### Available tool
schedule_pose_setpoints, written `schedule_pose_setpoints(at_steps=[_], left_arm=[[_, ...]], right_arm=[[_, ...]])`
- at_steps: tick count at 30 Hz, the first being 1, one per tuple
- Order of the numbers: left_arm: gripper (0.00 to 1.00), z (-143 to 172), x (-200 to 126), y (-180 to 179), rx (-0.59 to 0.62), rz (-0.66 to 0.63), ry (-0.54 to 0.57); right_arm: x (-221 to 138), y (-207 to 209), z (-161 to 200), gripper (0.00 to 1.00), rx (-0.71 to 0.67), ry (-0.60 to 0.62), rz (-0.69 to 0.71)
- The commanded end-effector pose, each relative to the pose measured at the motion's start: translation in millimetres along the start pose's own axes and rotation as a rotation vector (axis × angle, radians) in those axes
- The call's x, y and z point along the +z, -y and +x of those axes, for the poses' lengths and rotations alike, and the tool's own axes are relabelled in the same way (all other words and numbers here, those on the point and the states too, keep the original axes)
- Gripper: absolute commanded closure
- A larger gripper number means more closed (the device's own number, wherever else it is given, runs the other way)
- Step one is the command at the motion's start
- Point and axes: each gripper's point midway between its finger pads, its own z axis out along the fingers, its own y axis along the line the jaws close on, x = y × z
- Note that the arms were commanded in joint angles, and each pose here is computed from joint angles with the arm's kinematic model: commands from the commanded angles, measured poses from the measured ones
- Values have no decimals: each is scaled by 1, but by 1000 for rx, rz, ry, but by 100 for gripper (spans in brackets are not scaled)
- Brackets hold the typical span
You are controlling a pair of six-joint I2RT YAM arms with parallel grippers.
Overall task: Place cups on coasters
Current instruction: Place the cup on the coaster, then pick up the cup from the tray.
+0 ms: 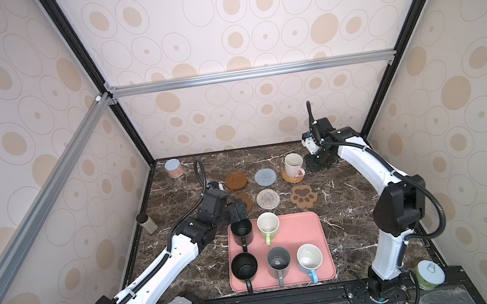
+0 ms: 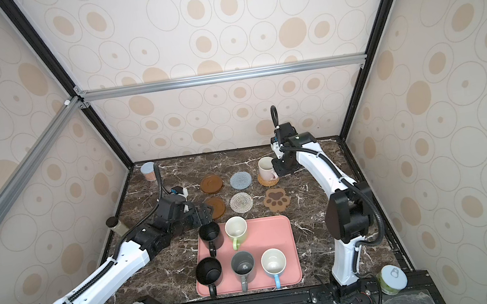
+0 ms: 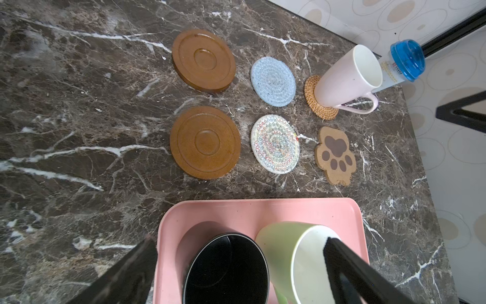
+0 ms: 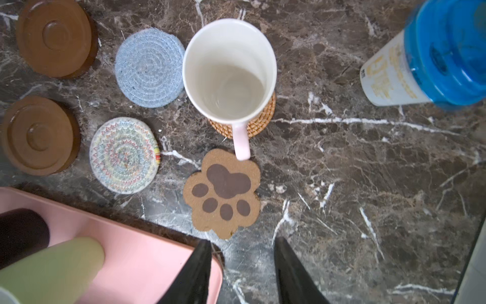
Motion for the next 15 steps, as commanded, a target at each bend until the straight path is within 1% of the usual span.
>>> schedule_pose_setpoints(at_steps=[1, 4, 7, 9, 15], left_arm=[[0, -9, -9, 3, 8, -4, 30], [0, -11, -10, 2, 10, -10, 35], [0, -12, -9, 1, 11, -17, 40], [0, -12, -8, 1, 8, -18, 40], [0, -8, -6, -1, 5, -22, 26]], right_arm=[[-18, 1, 23, 56, 50, -25, 3], [-29, 5, 39, 55, 90, -27, 29], [-34, -4, 58, 55, 122, -53, -13], [-38, -5, 71, 55, 151, -66, -15], [-57, -7, 93, 54, 214, -42, -16]])
